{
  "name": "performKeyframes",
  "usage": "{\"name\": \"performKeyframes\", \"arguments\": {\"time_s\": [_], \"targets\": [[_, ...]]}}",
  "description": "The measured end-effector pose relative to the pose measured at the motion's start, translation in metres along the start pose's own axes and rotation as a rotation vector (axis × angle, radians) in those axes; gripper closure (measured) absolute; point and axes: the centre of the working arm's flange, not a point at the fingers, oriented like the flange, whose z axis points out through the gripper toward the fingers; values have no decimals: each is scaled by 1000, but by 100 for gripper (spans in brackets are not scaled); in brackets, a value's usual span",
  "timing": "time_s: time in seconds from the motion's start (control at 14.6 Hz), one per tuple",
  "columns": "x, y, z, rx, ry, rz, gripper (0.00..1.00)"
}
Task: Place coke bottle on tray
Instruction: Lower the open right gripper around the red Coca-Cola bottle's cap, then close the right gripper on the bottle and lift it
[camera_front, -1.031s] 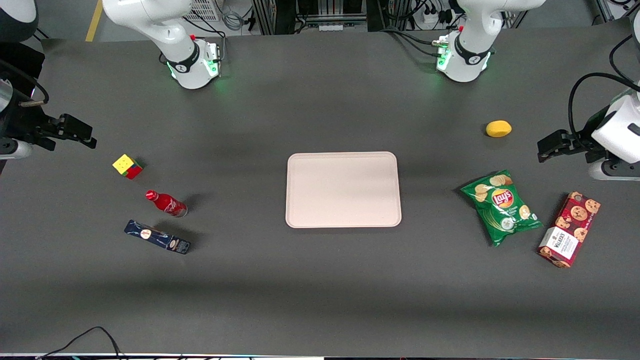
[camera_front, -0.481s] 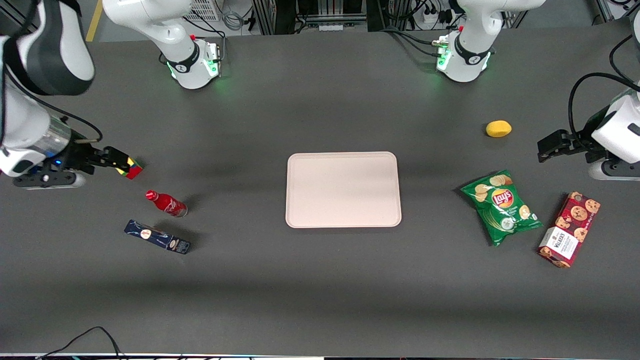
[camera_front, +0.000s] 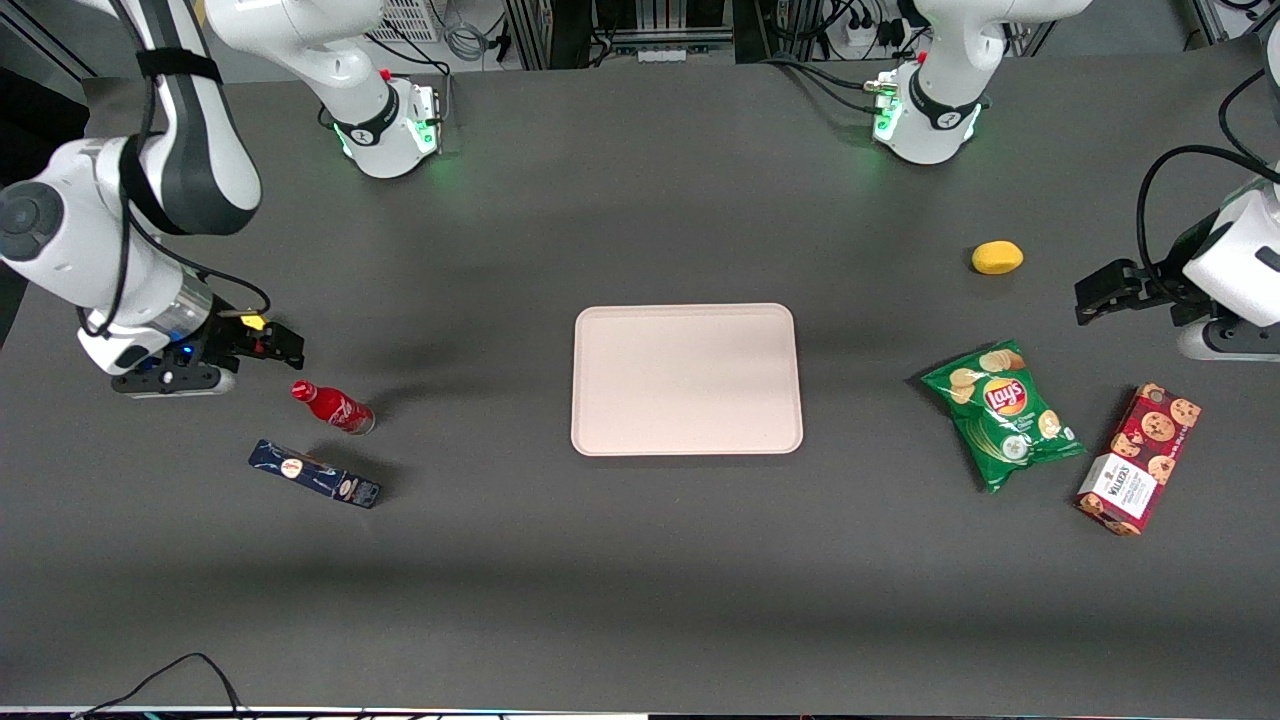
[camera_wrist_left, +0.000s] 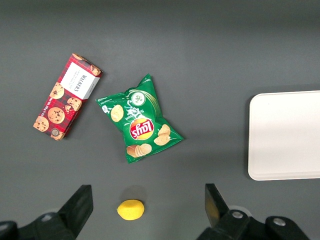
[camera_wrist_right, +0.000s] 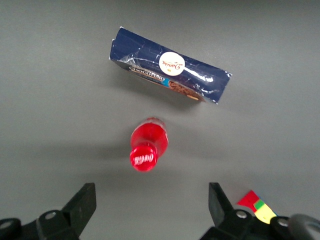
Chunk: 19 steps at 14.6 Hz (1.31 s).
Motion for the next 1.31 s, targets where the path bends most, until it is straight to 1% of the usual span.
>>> {"name": "performKeyframes", "arguments": {"time_s": [0.14,0.34,0.76,0.89,0.96,1.31], "targets": [[6,-3,22,-8,4,-5,0],[11,-6,47,-16,-9,-11,0],[13,-7,58,-19,-14,-14,0],[14,-8,60,-20,-6,-15,2],[14,-8,62,-20,-6,-16,6],[14,-9,69,-22,-9,-18,17]]}}
